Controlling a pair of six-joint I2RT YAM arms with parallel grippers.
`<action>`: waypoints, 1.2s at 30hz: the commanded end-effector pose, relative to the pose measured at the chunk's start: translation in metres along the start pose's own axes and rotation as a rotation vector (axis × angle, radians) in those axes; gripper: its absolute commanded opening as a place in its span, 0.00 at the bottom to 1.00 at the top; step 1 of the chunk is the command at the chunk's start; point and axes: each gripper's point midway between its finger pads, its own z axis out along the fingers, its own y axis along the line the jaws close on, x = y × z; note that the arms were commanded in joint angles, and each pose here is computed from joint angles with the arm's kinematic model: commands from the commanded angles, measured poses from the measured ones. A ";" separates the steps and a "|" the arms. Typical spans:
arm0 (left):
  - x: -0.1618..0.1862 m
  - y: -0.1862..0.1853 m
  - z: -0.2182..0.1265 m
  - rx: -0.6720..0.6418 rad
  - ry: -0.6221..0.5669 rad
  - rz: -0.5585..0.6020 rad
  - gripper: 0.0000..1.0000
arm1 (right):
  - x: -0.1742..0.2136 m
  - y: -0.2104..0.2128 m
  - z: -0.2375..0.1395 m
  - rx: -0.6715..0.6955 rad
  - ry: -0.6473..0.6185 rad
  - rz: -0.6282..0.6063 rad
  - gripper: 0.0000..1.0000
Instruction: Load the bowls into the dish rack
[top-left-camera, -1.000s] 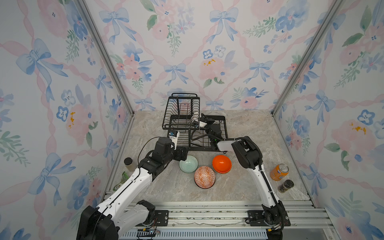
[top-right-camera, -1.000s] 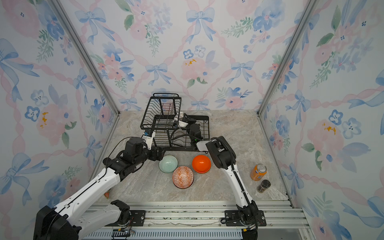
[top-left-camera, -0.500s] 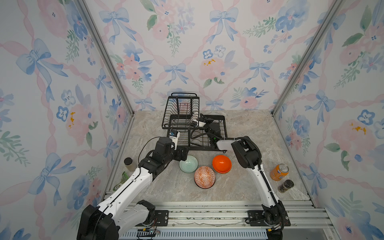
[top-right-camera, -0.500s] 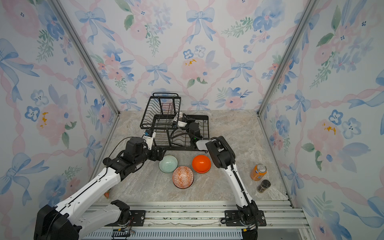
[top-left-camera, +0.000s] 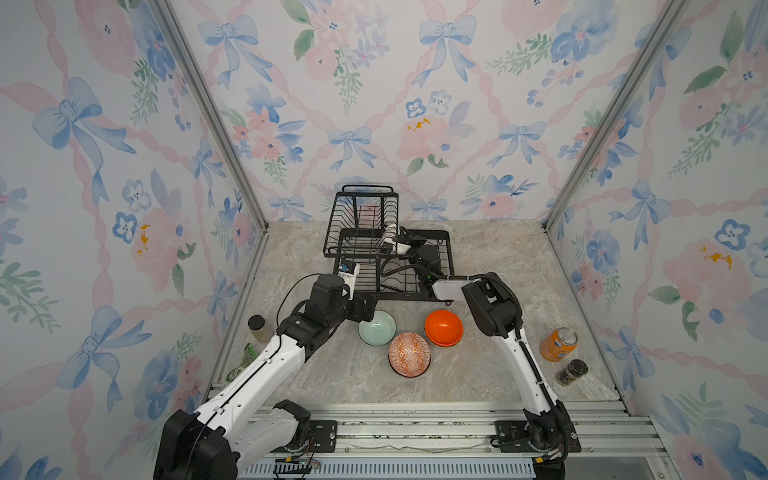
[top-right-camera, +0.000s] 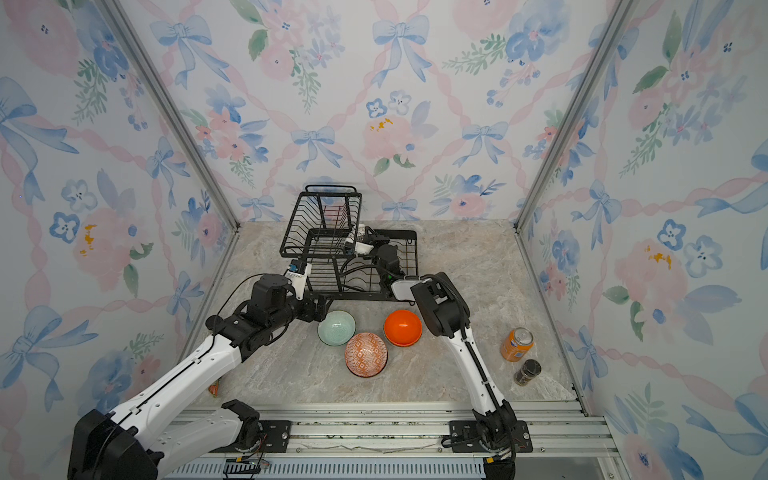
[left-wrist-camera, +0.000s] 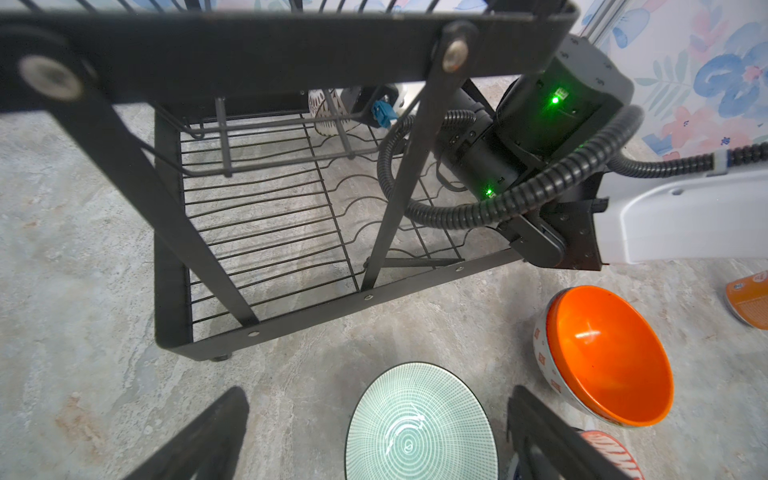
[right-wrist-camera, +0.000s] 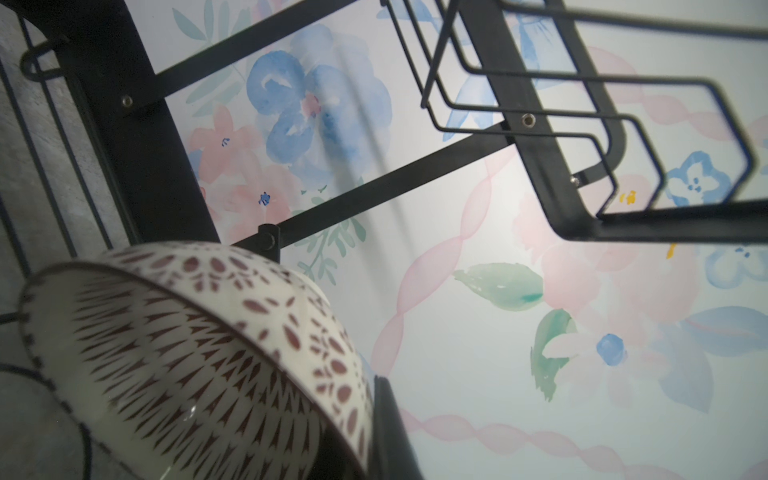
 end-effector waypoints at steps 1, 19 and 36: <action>-0.003 0.000 -0.002 0.005 -0.010 0.020 0.98 | 0.025 -0.006 0.004 0.068 0.093 -0.033 0.00; -0.004 -0.001 -0.003 0.014 -0.013 0.016 0.98 | 0.029 -0.025 0.001 0.178 0.115 -0.028 0.00; -0.003 -0.002 0.000 0.019 -0.004 0.018 0.98 | 0.042 0.003 0.004 0.061 0.114 -0.037 0.00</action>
